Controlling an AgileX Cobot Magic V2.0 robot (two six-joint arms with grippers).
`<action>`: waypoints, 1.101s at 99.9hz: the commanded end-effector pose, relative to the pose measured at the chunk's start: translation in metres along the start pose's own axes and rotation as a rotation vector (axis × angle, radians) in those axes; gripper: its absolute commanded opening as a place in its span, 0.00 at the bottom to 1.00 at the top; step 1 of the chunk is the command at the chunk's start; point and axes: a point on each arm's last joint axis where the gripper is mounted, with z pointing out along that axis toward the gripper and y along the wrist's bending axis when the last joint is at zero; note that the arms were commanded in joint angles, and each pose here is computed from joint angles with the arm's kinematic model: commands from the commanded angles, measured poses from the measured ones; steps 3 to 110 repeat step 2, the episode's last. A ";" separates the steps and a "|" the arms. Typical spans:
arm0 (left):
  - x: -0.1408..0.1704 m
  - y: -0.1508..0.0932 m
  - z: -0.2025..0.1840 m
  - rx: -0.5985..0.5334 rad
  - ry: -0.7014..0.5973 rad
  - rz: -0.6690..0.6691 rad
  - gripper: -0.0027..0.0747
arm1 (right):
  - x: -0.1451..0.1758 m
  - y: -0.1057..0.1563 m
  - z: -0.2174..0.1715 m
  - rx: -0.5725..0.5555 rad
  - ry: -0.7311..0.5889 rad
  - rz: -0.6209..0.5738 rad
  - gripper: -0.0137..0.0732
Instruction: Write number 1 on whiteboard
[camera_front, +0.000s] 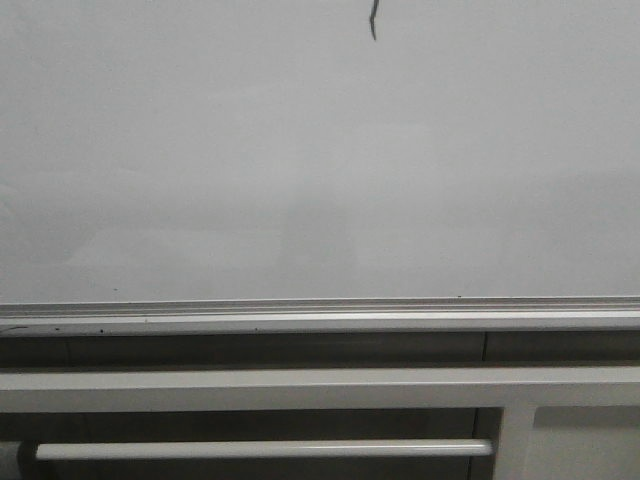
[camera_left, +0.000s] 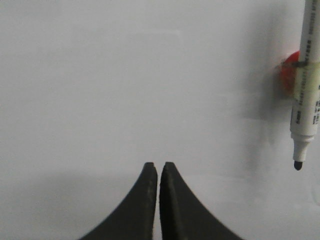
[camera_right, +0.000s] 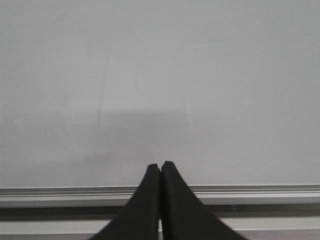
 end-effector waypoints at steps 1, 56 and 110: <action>0.005 0.001 -0.001 -0.003 -0.059 -0.014 0.01 | 0.001 0.000 0.000 0.010 -0.064 0.000 0.08; 0.005 0.001 -0.001 -0.003 -0.059 -0.014 0.01 | 0.001 0.000 0.000 0.010 -0.064 0.000 0.08; 0.005 0.001 -0.001 -0.003 -0.059 -0.014 0.01 | 0.001 0.000 0.000 0.010 -0.064 0.000 0.08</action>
